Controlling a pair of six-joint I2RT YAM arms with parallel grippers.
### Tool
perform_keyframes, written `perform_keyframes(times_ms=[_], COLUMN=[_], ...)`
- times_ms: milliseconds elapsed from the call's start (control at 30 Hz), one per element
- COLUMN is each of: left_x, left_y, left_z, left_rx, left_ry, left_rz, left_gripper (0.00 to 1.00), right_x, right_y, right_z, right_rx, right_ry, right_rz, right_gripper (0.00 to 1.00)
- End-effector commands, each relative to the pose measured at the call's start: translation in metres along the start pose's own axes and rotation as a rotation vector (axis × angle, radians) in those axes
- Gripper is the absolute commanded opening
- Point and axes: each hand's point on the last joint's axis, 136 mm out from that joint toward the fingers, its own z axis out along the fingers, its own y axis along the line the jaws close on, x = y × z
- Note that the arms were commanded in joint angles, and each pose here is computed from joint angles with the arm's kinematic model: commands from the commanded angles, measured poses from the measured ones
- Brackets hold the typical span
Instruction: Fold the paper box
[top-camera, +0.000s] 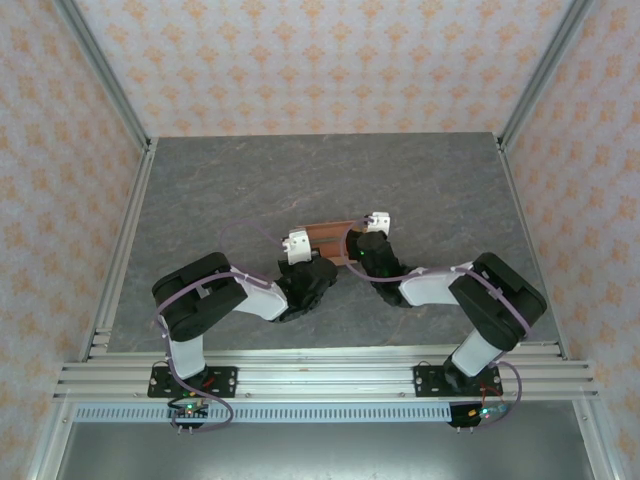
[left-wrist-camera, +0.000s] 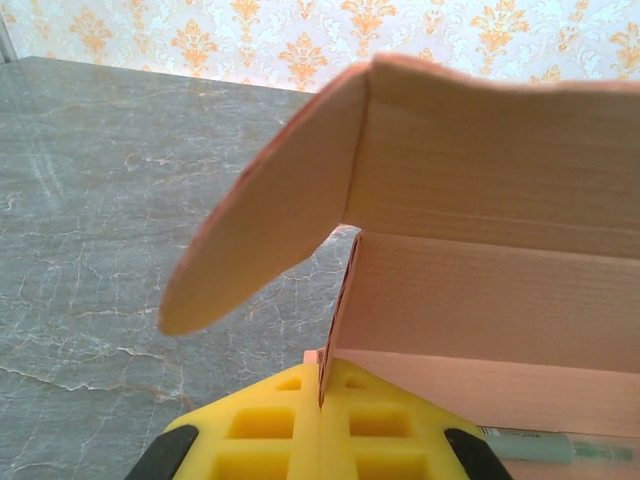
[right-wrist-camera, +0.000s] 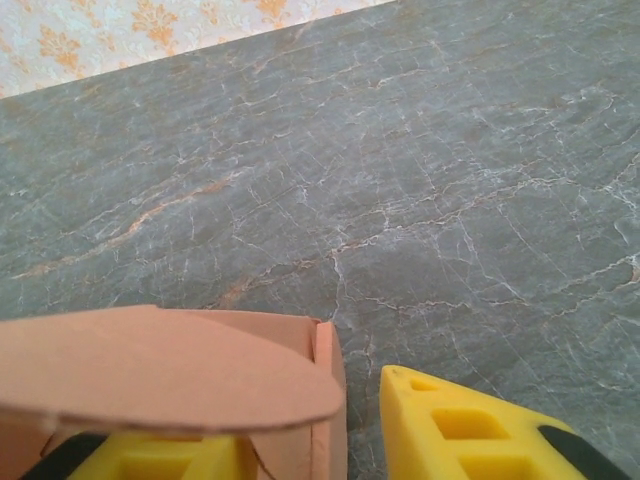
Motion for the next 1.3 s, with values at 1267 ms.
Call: perform_keyframes(times_ms=[1267], left_x=[-0.001], left_y=[0.038], left_z=[0.003], left_rx=[-0.187], left_ry=[-0.047], left_rz=[0.150], left_gripper=[0.01], right_x=[-0.115], right_y=[0.047], right_z=[0.001], right_rx=[-0.143], right_ry=[0.425], right_rz=[0.105], right_gripper=[0.74])
